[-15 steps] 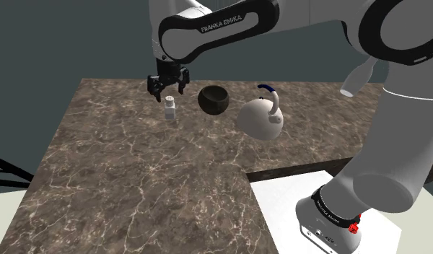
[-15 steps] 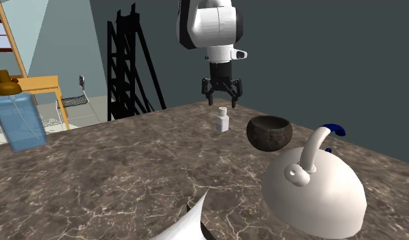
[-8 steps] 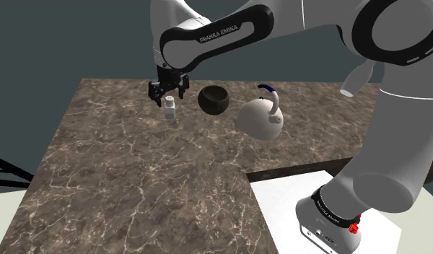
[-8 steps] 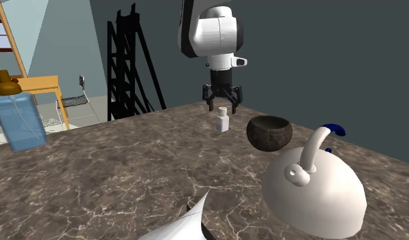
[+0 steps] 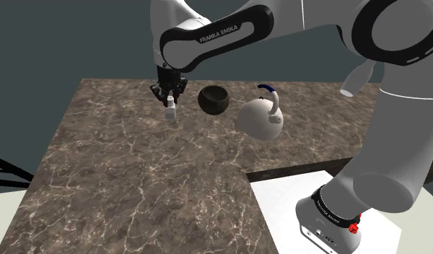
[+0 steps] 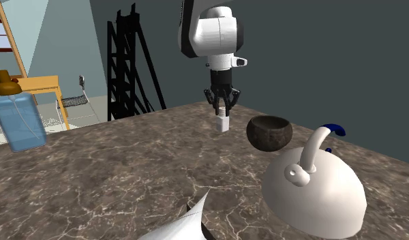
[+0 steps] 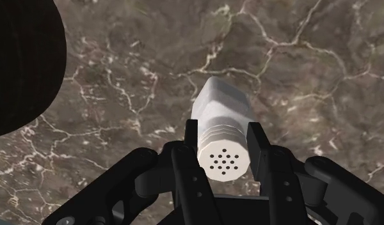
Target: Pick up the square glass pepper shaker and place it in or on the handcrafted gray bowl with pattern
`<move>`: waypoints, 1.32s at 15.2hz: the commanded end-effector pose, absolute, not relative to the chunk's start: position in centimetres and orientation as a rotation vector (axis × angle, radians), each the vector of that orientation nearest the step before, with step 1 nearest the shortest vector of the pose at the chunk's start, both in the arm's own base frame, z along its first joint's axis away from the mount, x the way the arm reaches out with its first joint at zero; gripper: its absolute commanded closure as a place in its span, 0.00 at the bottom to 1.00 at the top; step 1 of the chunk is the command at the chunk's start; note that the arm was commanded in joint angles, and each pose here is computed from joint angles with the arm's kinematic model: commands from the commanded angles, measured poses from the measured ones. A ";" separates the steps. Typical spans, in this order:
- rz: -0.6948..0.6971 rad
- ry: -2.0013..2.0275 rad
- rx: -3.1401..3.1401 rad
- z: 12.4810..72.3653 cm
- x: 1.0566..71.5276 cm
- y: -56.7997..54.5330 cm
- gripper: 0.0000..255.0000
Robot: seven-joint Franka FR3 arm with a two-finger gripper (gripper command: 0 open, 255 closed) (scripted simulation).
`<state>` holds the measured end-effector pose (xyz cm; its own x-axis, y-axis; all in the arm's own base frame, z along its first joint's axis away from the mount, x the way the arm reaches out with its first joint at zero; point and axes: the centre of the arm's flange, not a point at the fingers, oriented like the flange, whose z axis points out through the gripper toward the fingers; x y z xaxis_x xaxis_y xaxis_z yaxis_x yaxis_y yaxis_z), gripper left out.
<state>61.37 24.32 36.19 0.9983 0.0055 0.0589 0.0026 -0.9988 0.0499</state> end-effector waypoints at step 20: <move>0.091 0.006 3.090 43.6 61.4 24.3 1.00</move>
